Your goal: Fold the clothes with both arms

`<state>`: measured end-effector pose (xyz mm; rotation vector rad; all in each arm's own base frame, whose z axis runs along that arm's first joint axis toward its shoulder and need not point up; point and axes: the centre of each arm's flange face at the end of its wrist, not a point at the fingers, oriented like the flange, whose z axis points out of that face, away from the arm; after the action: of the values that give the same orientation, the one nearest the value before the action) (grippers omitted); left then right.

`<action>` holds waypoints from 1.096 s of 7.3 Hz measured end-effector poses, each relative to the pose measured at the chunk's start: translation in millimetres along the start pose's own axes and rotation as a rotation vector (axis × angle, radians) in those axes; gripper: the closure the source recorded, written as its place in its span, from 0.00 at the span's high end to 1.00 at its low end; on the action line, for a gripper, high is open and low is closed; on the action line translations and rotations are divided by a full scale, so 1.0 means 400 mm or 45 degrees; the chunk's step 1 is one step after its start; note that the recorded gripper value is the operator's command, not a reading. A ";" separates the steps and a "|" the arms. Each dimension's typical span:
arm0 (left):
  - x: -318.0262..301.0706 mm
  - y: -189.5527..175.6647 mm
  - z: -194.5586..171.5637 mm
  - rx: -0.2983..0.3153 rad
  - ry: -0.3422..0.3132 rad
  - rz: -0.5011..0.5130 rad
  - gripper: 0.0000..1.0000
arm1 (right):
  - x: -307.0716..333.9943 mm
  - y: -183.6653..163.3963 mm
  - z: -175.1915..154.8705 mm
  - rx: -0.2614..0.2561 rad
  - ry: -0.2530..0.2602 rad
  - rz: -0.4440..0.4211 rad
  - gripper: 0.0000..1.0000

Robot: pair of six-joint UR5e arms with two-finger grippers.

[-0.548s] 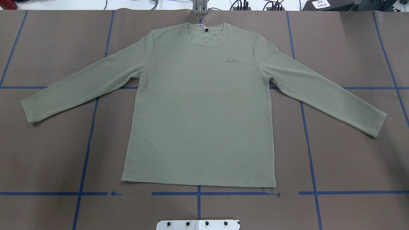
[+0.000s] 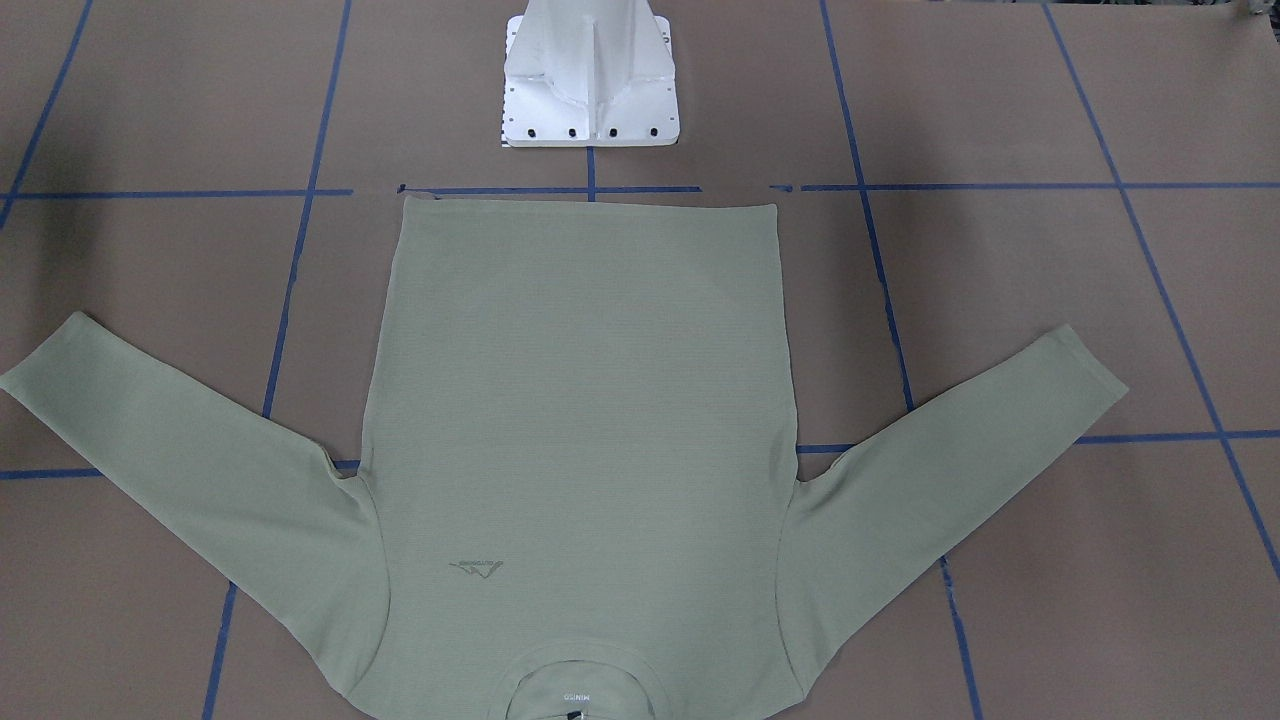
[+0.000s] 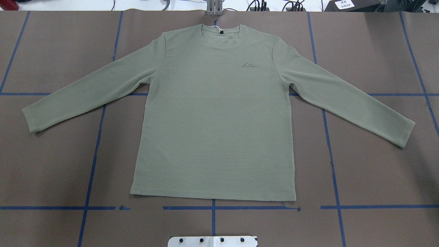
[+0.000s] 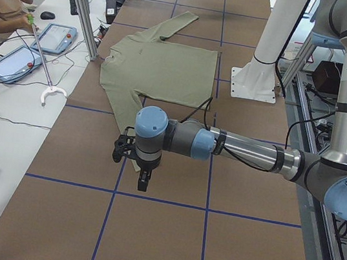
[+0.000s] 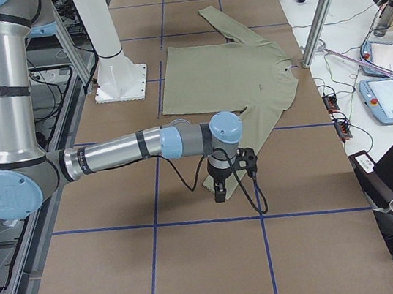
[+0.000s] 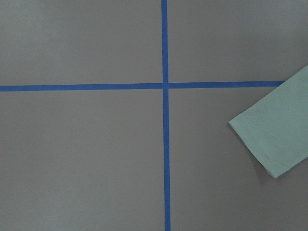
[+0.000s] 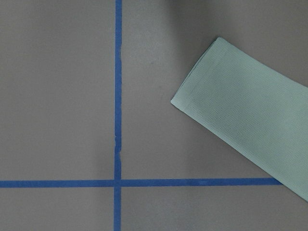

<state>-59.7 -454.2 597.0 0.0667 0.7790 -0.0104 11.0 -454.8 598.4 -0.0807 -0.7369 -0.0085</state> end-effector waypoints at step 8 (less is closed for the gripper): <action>0.211 -0.059 0.012 0.064 0.256 0.188 0.99 | -0.130 -0.086 0.142 -0.003 -0.129 -0.206 0.99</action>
<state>3.1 -476.8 539.8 0.1749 0.9734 0.1185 -66.8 -485.8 607.9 -0.0240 -0.8432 -0.1605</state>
